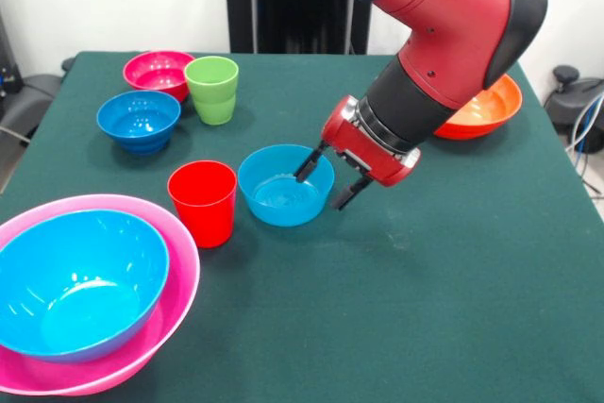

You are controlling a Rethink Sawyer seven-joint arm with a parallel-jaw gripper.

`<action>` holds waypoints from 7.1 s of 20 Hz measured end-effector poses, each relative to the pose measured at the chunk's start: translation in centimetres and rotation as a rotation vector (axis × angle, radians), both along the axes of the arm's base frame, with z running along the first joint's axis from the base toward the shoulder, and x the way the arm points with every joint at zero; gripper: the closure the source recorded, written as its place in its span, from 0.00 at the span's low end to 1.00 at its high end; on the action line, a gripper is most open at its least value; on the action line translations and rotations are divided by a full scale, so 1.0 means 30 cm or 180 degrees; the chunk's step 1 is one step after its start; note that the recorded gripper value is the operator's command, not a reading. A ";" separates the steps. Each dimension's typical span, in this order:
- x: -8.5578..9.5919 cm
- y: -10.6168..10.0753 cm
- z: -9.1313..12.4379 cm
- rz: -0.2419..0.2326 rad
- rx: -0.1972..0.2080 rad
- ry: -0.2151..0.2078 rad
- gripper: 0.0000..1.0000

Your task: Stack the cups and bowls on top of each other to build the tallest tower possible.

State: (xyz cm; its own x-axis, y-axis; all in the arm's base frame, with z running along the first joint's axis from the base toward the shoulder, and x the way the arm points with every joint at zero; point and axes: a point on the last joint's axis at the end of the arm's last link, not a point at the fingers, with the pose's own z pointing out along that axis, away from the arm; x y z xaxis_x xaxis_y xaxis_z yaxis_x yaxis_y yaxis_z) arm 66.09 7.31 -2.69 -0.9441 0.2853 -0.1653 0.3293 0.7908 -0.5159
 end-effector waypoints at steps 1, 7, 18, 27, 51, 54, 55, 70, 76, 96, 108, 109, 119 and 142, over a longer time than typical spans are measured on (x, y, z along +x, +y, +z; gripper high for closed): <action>0.001 0.001 0.000 -0.0004 0.0004 -0.0002 0.00; 0.003 0.004 0.001 -0.0024 0.0019 -0.0012 0.00; 0.002 0.004 -0.001 -0.0029 0.0022 -0.0011 0.00; -0.012 -0.002 -0.012 -0.0048 0.0014 0.0015 0.00; -0.085 -0.007 -0.119 -0.0062 -0.0034 0.0099 1.00; -0.090 -0.002 -0.124 -0.0094 -0.0039 0.0078 1.00; -0.092 0.000 -0.125 -0.0103 -0.0040 0.0073 1.00; -0.098 0.024 -0.123 -0.0099 -0.0043 0.0058 1.00; -0.098 0.050 -0.025 -0.0122 -0.0050 0.0003 1.00; 0.052 -0.019 0.476 -0.0485 0.0078 -0.0444 1.00; 0.125 -0.146 0.713 -0.0695 0.0198 -0.0792 1.00; 0.137 -0.171 0.739 -0.0735 0.0208 -0.0822 1.00; 0.245 -0.202 0.800 -0.0778 0.0323 -0.0906 1.00; 0.525 -0.070 0.928 -0.0633 0.0568 -0.0912 1.00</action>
State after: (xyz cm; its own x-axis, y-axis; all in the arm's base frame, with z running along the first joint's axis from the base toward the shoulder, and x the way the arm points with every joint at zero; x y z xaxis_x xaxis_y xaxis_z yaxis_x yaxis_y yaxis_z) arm 81.85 5.22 25.16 -0.7902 0.5062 -0.3455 0.5960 0.7660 -0.2408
